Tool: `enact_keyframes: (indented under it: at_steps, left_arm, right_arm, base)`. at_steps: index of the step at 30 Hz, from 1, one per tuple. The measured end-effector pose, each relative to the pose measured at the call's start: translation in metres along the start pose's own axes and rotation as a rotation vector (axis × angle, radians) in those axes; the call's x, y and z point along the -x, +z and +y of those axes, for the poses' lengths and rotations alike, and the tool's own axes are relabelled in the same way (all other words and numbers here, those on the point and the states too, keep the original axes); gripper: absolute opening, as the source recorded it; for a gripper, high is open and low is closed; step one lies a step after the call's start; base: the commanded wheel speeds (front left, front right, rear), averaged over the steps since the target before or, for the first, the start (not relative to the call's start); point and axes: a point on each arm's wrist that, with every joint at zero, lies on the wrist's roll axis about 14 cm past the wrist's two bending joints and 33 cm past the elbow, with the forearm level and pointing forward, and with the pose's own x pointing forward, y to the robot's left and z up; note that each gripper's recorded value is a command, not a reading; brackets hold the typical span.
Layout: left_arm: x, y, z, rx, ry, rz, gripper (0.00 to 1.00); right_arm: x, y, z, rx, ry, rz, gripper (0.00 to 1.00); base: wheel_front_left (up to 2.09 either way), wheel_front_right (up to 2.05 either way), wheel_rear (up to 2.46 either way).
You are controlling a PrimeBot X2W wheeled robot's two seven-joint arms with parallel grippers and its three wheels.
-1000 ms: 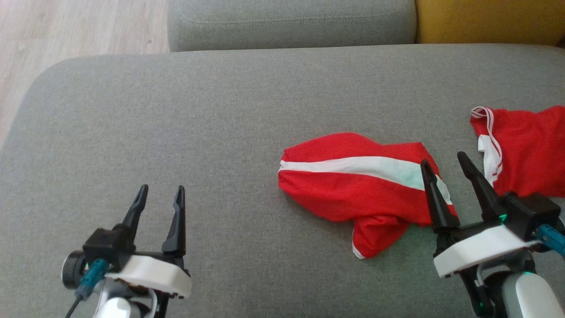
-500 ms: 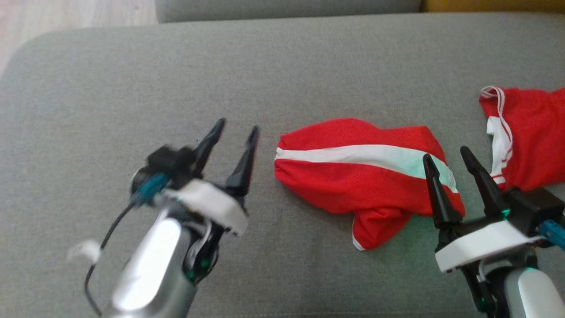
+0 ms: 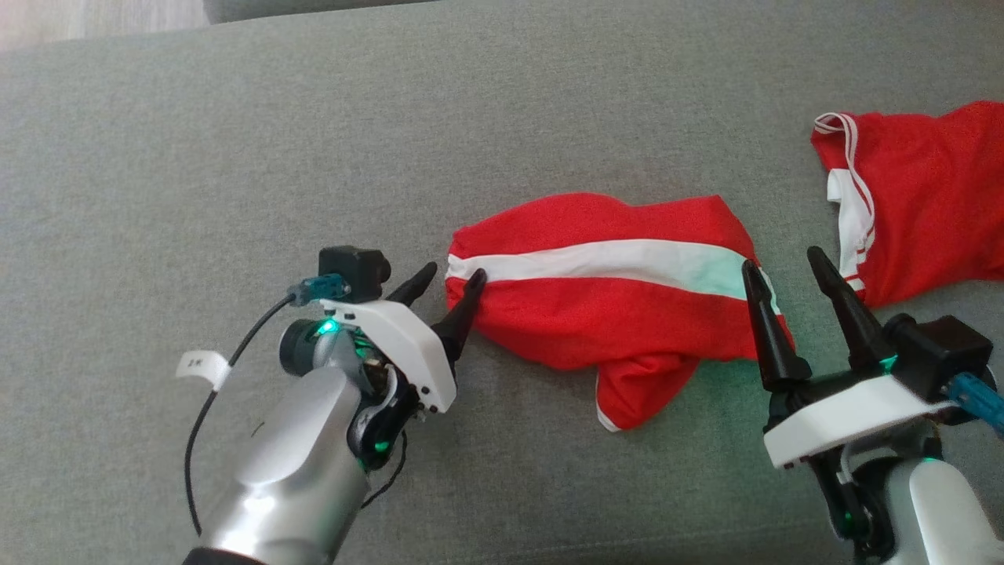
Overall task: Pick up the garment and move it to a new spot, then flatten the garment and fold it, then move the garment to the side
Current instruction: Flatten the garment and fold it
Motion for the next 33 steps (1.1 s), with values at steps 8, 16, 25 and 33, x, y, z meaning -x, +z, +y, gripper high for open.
enact_keyframes:
  at_steps: [8, 16, 25, 33]
  left_arm:
    - [-0.009, 0.001, -0.004, 0.013, -0.021, -0.003, 0.00]
    - [-0.007, 0.002, -0.003, 0.001, -0.019, -0.020, 0.00]
    - [-0.009, -0.001, -0.003, 0.006, -0.030, -0.020, 0.00]
    - [-0.012, -0.001, -0.002, -0.001, -0.028, -0.040, 0.00]
  right_arm:
    - [0.001, -0.012, -0.010, -0.012, -0.029, 0.041, 1.00]
    - [0.010, -0.068, -0.045, -0.002, -0.109, 0.254, 1.00]
    - [-0.021, -0.093, -0.044, 0.003, -0.068, 0.391, 1.00]
    - [-0.035, -0.109, -0.039, -0.012, -0.044, 0.492, 0.00]
  base:
    - [0.00, 0.00, 0.00]
    - [0.00, 0.00, 0.00]
    - [0.00, 0.00, 0.00]
    - [0.00, 0.00, 0.00]
